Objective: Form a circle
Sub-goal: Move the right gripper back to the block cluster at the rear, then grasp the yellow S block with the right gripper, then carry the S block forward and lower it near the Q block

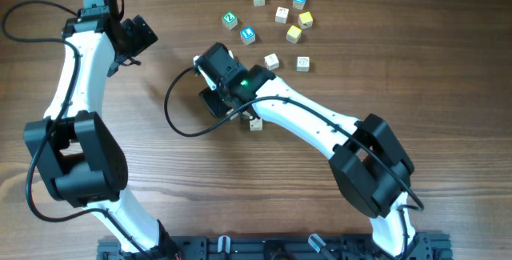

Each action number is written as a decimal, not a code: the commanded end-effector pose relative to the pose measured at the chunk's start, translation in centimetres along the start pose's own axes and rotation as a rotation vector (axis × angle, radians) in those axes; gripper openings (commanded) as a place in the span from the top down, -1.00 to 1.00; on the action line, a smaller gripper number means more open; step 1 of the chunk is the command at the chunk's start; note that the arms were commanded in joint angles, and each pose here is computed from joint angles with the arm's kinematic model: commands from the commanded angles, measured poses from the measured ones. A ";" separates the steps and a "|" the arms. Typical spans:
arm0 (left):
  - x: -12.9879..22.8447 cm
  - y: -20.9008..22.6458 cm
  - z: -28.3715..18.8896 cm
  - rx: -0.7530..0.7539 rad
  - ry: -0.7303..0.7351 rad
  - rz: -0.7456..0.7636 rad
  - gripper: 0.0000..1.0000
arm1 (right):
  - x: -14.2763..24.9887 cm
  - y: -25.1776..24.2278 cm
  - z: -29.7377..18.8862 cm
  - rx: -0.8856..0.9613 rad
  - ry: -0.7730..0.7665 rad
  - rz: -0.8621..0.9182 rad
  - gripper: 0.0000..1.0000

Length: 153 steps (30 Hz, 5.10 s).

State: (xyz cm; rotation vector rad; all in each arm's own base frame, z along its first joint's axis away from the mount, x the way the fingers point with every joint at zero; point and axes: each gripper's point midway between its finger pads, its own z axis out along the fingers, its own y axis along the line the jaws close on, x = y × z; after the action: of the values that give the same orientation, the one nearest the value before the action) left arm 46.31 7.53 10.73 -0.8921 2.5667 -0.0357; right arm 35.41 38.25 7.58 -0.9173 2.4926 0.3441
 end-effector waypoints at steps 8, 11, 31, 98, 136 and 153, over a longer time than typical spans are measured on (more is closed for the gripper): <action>-0.1 0.0 0.0 0.002 -0.003 -0.010 -1.00 | -0.6 -6.0 -1.1 0.074 0.030 0.113 -0.13; -0.1 0.0 0.0 0.002 -0.003 -0.010 -1.00 | -1.8 -7.1 -3.4 0.088 0.035 0.162 -0.11; -0.1 0.0 0.0 0.002 -0.003 -0.010 -1.00 | -1.2 -18.5 1.9 0.213 0.025 0.160 -0.56; -0.1 0.0 0.0 0.002 -0.003 -0.010 -1.00 | 1.0 -29.8 4.3 0.465 -0.121 0.667 0.09; -0.1 0.0 0.0 0.002 -0.003 -0.010 -1.00 | -4.9 -9.5 -10.2 0.003 -0.087 0.234 0.43; -0.1 0.0 0.0 0.002 -0.003 -0.010 -1.00 | 3.3 9.4 -1.9 -0.135 0.110 -0.133 0.47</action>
State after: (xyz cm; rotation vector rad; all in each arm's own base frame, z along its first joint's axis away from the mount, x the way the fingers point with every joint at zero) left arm 46.31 7.54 10.73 -0.8922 2.5666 -0.0352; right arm 27.05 42.54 11.86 -1.1164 2.4863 0.5033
